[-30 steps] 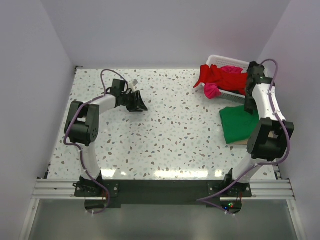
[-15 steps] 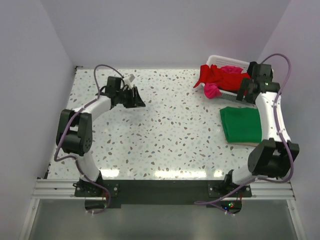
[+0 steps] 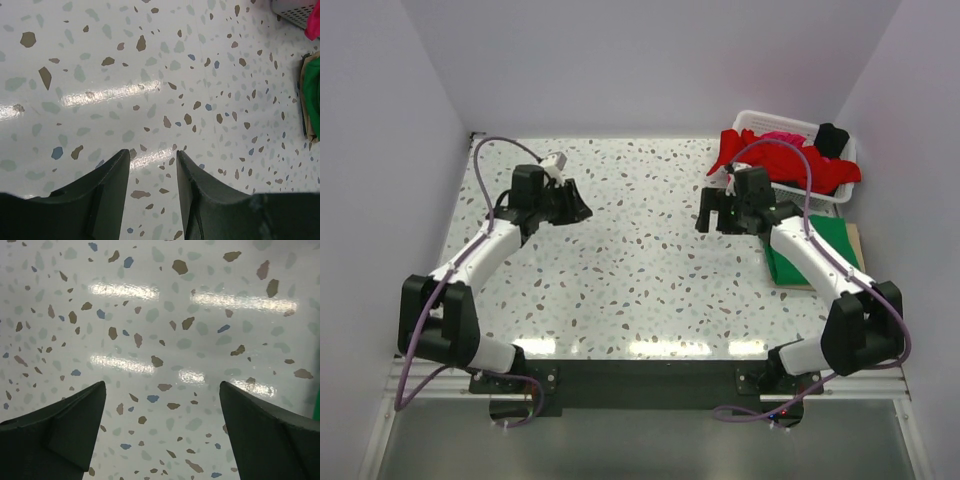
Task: Fold and stack the t-shirts
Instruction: Reset both grippers
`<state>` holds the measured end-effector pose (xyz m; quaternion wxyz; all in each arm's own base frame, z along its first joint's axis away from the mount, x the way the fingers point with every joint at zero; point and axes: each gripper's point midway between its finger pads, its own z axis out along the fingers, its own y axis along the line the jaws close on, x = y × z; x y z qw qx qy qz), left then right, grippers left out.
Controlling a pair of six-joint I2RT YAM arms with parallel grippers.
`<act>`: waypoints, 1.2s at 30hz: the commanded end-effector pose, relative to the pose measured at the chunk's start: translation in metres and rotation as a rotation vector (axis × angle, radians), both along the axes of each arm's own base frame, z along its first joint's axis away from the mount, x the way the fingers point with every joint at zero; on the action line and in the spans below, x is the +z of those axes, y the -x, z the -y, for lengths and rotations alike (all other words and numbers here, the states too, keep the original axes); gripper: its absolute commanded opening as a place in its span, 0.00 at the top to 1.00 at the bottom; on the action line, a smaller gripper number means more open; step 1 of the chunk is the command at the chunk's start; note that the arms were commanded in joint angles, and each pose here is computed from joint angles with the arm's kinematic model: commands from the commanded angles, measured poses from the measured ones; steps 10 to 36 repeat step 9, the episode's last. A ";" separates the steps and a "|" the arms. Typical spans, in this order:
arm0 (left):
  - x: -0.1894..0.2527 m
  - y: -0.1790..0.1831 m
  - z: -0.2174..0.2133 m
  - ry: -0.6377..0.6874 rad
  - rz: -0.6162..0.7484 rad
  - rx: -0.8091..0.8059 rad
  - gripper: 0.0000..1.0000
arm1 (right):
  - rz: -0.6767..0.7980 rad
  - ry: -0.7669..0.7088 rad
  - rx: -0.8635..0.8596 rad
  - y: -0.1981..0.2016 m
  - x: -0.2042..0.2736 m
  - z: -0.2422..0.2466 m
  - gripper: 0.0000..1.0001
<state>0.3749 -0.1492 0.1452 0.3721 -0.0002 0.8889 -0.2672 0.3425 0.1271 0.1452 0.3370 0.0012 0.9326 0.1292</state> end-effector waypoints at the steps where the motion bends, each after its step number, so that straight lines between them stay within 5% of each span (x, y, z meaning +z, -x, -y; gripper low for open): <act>1: 0.012 0.003 -0.019 -0.023 0.037 0.106 0.53 | 0.085 -0.125 0.028 -0.013 0.021 -0.030 0.02; 36: 0.029 0.026 -0.034 -0.026 0.060 0.188 0.52 | 0.096 -0.049 0.069 -0.002 0.035 -0.019 0.02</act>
